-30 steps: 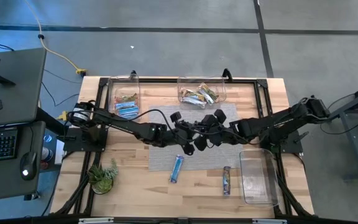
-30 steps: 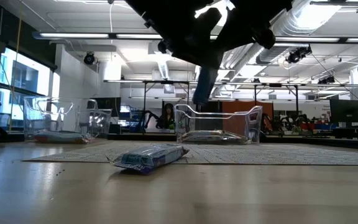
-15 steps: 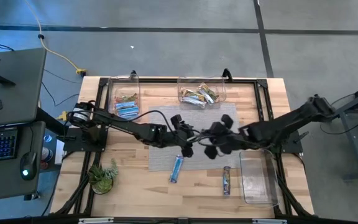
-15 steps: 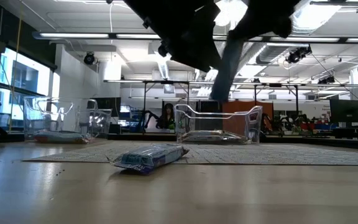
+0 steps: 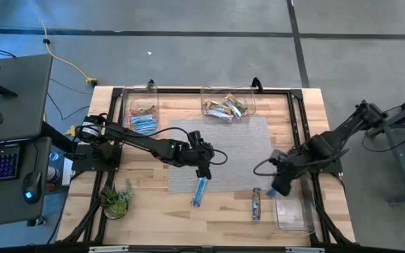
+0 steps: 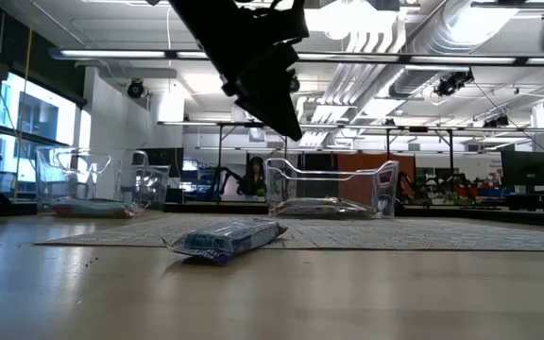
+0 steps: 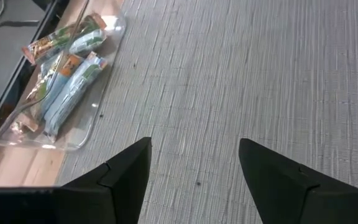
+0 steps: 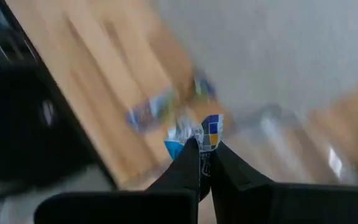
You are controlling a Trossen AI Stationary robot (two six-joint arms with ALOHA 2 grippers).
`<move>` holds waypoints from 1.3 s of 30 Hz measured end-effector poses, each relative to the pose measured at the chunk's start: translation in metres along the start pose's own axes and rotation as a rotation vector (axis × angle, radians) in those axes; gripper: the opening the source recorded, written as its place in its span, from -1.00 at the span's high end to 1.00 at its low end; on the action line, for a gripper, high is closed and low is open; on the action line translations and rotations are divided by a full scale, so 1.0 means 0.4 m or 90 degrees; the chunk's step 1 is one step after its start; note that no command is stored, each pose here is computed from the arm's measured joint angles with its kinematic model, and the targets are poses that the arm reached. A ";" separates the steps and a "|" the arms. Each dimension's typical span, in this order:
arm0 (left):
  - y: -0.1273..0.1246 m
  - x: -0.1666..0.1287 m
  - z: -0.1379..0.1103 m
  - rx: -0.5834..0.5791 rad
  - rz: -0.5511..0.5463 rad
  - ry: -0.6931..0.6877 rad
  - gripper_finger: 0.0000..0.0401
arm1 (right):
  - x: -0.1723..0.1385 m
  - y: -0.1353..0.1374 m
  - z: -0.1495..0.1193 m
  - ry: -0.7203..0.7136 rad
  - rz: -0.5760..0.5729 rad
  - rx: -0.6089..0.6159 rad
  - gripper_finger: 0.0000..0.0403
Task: Pick and place Granola Bars by type
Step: Put the blue granola bar into the bottom transparent bin
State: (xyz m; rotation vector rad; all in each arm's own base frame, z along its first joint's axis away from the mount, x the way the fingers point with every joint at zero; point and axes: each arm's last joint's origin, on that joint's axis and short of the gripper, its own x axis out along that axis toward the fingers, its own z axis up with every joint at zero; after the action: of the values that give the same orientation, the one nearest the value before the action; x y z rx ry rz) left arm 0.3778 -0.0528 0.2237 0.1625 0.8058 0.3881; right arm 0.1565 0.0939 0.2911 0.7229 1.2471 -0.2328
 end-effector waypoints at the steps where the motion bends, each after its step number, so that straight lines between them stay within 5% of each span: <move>1: 0.000 0.000 0.000 0.000 0.000 0.000 -0.18 | 0.000 -0.003 -0.012 0.035 -0.006 0.010 0.99; 6: 0.002 0.001 0.001 0.000 0.008 -0.003 -0.18 | -0.007 0.000 -0.043 0.127 0.016 0.013 1.00; 12: 0.001 0.000 0.002 0.015 0.008 -0.005 -0.18 | -0.026 0.004 -0.054 0.115 0.061 0.017 1.00; 18: 0.001 0.001 0.004 0.006 0.005 -0.011 -0.18 | -0.022 -0.014 -0.087 0.155 -0.017 0.059 1.00; 28: 0.000 0.001 0.005 0.005 0.003 -0.013 -0.18 | 0.095 -0.071 -0.112 0.105 -0.104 0.069 0.93; 39: 0.000 0.001 0.005 0.004 0.002 -0.013 -0.18 | 0.187 -0.107 -0.118 0.145 -0.070 0.088 0.61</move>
State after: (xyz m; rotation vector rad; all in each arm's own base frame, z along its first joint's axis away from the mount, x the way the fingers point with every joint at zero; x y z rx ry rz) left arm 0.3795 -0.0528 0.2248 0.1734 0.7864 0.3856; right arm 0.1214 0.1067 0.2004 0.8171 1.5010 -0.3358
